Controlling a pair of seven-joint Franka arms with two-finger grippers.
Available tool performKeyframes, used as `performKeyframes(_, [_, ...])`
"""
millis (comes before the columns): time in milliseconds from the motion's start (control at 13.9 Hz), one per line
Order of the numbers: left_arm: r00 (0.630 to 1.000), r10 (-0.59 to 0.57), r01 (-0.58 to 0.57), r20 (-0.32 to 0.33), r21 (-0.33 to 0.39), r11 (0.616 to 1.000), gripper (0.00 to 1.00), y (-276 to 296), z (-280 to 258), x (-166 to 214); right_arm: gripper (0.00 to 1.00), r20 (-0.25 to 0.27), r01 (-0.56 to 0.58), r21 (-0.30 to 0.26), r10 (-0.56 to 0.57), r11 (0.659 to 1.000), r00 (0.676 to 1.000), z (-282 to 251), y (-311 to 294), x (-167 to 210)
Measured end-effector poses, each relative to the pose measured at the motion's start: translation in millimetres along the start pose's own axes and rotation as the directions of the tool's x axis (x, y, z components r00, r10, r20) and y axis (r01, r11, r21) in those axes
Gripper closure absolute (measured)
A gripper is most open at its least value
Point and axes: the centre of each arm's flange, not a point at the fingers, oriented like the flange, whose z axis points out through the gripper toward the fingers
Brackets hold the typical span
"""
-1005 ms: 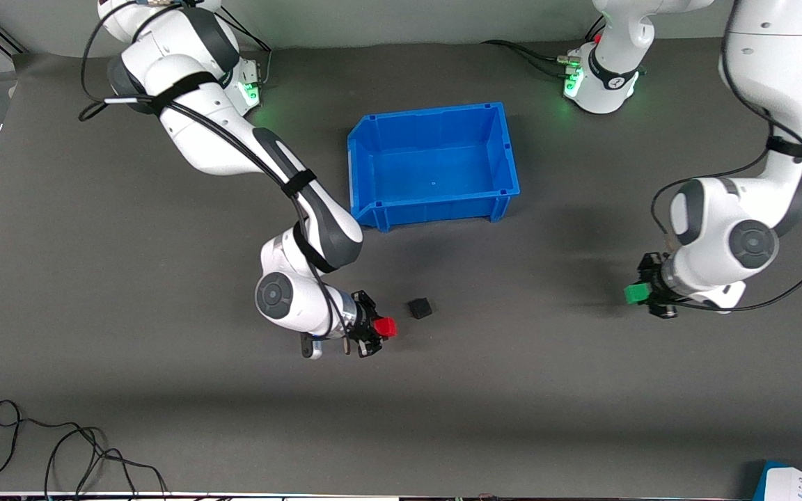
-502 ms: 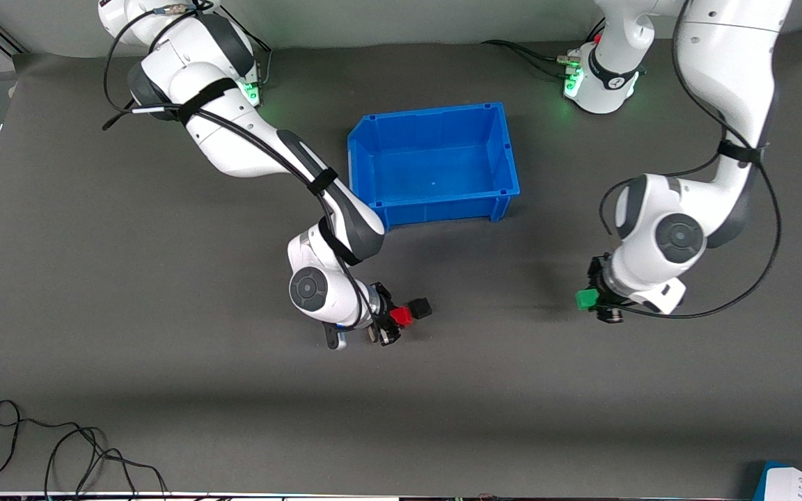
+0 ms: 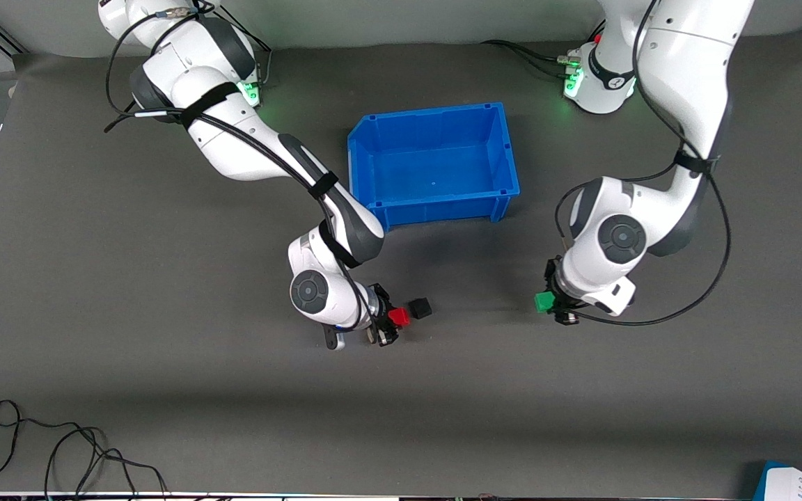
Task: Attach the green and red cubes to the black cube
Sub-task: 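Carry the green cube with the left gripper toward the black cube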
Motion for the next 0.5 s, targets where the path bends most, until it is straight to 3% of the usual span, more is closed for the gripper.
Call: performKeyframes(502, [1.0,-0.015,0.015,0.027,0.013,1.0,0.63,-23,6,-57,0.6,0.005,-0.013,-0.005,0.013,1.0,1.0,2,2,-4])
